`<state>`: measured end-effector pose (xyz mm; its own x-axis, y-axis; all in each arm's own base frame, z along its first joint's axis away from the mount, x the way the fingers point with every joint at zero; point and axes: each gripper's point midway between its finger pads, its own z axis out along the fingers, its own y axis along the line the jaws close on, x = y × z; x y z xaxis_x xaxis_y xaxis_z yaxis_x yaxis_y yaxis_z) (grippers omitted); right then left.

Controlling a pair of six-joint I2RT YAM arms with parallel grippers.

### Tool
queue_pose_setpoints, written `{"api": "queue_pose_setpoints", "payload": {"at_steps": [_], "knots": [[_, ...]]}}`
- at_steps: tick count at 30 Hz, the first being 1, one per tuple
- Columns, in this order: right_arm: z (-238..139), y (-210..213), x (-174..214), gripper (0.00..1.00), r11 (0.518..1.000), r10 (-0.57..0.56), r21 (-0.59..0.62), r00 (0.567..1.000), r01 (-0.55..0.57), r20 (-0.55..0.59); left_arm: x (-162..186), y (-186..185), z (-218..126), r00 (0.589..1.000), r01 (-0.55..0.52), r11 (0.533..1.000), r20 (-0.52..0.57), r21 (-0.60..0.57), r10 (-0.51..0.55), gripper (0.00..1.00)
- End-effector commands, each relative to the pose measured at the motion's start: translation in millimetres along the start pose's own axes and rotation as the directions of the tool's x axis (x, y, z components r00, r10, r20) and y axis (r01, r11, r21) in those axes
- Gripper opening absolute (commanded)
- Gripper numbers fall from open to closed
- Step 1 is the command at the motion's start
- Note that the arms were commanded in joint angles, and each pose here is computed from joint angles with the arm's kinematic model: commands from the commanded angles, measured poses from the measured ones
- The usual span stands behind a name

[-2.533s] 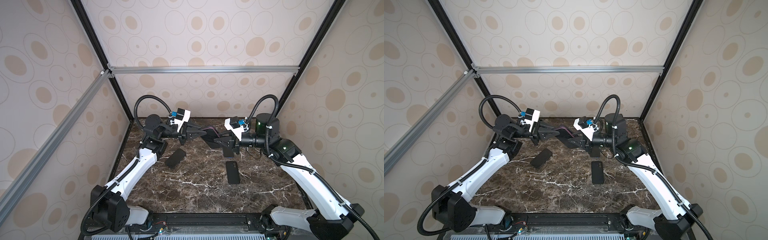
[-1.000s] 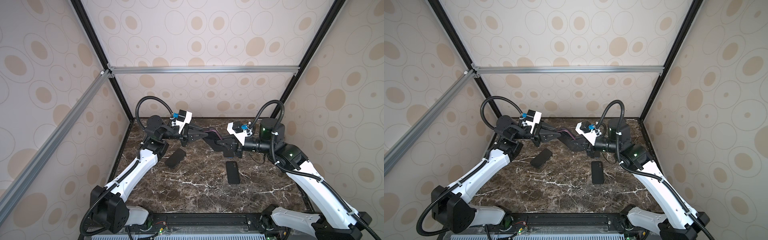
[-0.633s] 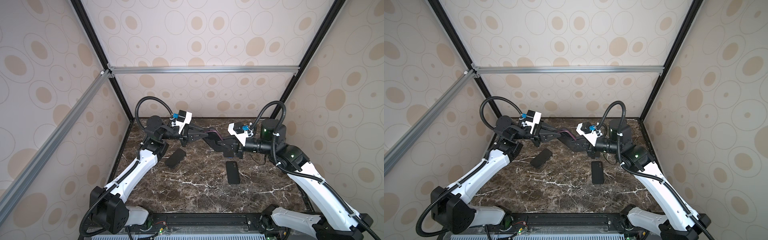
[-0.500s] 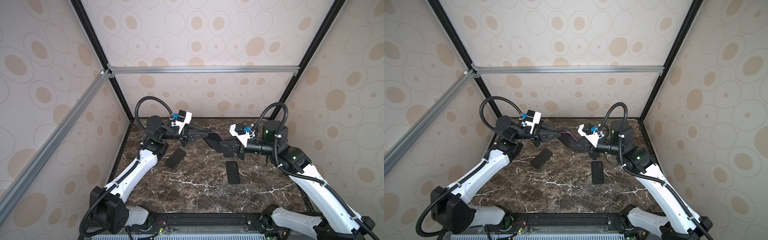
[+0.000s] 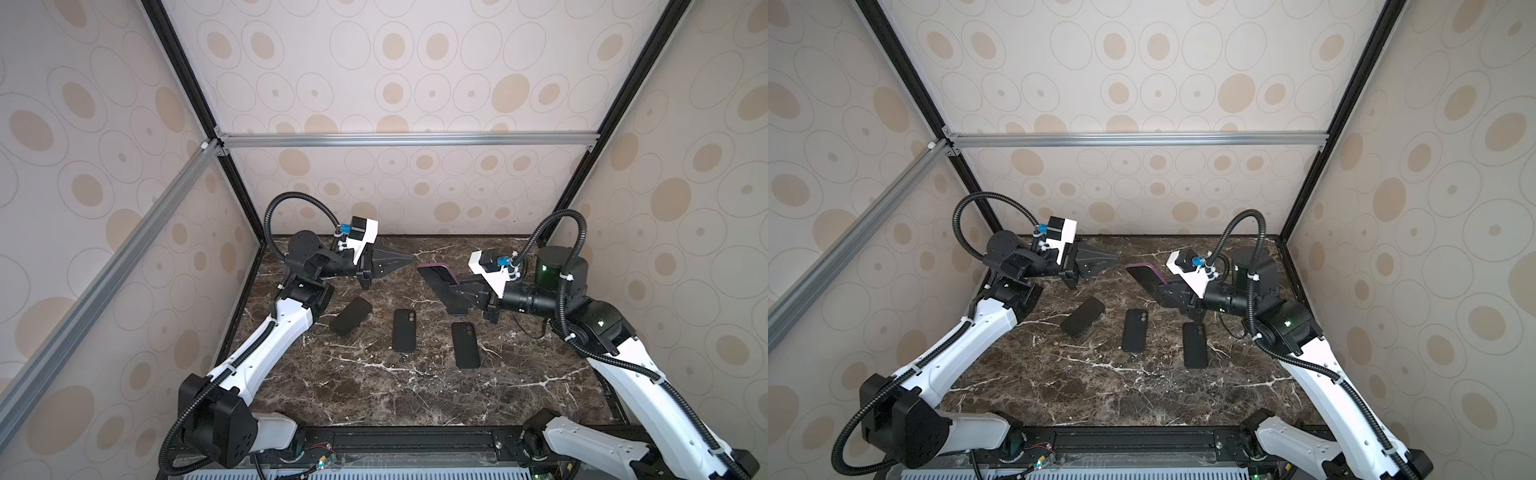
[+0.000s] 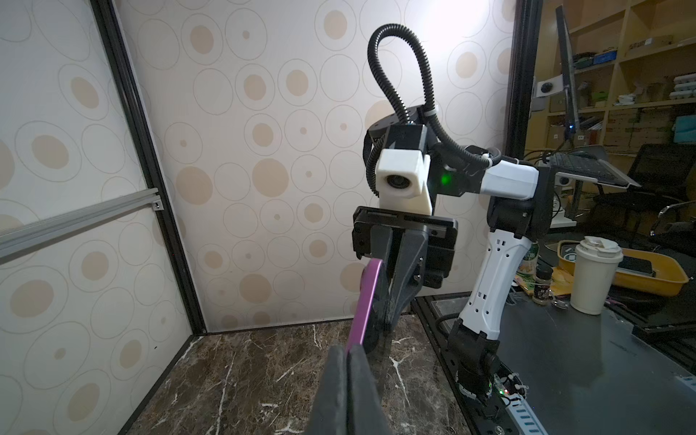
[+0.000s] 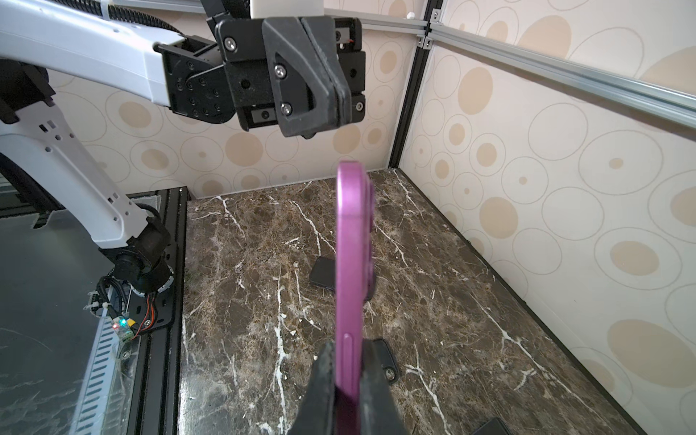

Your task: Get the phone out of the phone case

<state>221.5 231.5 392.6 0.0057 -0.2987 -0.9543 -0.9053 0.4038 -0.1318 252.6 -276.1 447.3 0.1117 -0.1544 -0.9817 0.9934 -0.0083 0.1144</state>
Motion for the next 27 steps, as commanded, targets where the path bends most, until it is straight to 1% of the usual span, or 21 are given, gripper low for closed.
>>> {"api": "queue_pose_setpoints", "payload": {"at_steps": [1, 2, 3, 4, 5, 6, 7, 9, 11, 13, 14, 16, 18, 19, 20, 22, 24, 25, 27], "knots": [[-7, -2, -5, 0.0, 0.999, -0.009, 0.032, 0.999, 0.007, 0.036, -9, 6, -5, 0.999, -0.051, 0.996, 0.0, -0.075, 0.051, 0.0], [-6, -6, 0, 0.0, 0.998, 0.015, 0.057, 0.999, -0.017, 0.029, -5, 14, -7, 0.999, -0.048, 0.992, -0.013, -0.121, 0.046, 0.04], [-5, -11, 7, 0.0, 0.995, 0.046, 0.09, 0.999, -0.048, 0.018, 1, 24, -9, 0.999, -0.035, 0.982, -0.029, -0.183, 0.03, 0.11], [-3, -16, 13, 0.0, 0.99, 0.081, 0.118, 0.997, -0.082, 0.008, 7, 35, -12, 0.999, -0.024, 0.969, -0.045, -0.247, 0.013, 0.15], [0, -23, 22, 0.0, 0.979, 0.132, 0.154, 0.991, -0.13, -0.002, 15, 48, -17, 0.998, -0.01, 0.947, -0.066, -0.321, -0.012, 0.19], [3, -29, 33, 0.0, 0.964, 0.192, 0.188, 0.981, -0.186, -0.012, 25, 59, -22, 0.995, 0.0, 0.921, -0.089, -0.39, -0.038, 0.27], [7, -35, 43, 0.0, 0.947, 0.248, 0.218, 0.968, -0.237, -0.025, 32, 69, -26, 0.993, 0.01, 0.896, -0.102, -0.445, -0.062, 0.32], [15, -46, 69, 0.0, 0.889, 0.383, 0.29, 0.923, -0.354, -0.046, 56, 87, -38, 0.979, 0.054, 0.835, -0.134, -0.547, -0.151, 0.43], [25, -53, 88, 0.0, 0.83, 0.492, 0.329, 0.869, -0.451, -0.049, 77, 97, -46, 0.964, 0.081, 0.788, -0.152, -0.61, -0.217, 0.53], [35, -57, 104, 0.0, 0.775, 0.575, 0.349, 0.817, -0.526, -0.047, 95, 104, -53, 0.947, 0.1, 0.744, -0.166, -0.661, -0.275, 0.62], [39, -61, 114, 0.0, 0.736, 0.622, 0.375, 0.782, -0.563, -0.046, 105, 107, -57, 0.937, 0.105, 0.719, -0.175, -0.687, -0.304, 0.65], [47, -68, 130, 0.0, 0.681, 0.683, 0.408, 0.729, -0.608, -0.052, 123, 110, -61, 0.917, 0.11, 0.68, -0.19, -0.725, -0.352, 0.72], [54, -77, 147, 0.0, 0.613, 0.747, 0.442, 0.663, -0.656, -0.051, 141, 115, -68, 0.896, 0.093, 0.624, -0.208, -0.775, -0.392, 0.8], [57, -80, 152, 0.0, 0.591, 0.767, 0.444, 0.64, -0.673, -0.052, 148, 115, -68, 0.887, 0.086, 0.607, -0.217, -0.79, -0.408, 0.85], [60, -84, 160, 0.0, 0.559, 0.793, 0.455, 0.607, -0.693, -0.048, 158, 116, -70, 0.874, 0.076, 0.582, -0.227, -0.81, -0.43, 0.89], [66, -92, 172, 0.0, 0.507, 0.831, 0.467, 0.555, -0.724, -0.042, 177, 118, -71, 0.844, 0.061, 0.548, -0.251, -0.834, -0.475, 0.89], [72, -101, 183, 0.0, 0.466, 0.862, 0.465, 0.506, -0.753, -0.045, 197, 117, -70, 0.806, 0.059, 0.532, -0.275, -0.844, -0.525, 0.89], [76, -105, 189, 0.0, 0.449, 0.874, 0.462, 0.483, -0.764, -0.05, 207, 118, -70, 0.786, 0.058, 0.524, -0.285, -0.85, -0.549, 0.89], [84, -113, 197, 0.0, 0.434, 0.886, 0.461, 0.46, -0.774, -0.063, 223, 118, -71, 0.753, 0.048, 0.504, -0.3, -0.863, -0.586, 0.9]]}}
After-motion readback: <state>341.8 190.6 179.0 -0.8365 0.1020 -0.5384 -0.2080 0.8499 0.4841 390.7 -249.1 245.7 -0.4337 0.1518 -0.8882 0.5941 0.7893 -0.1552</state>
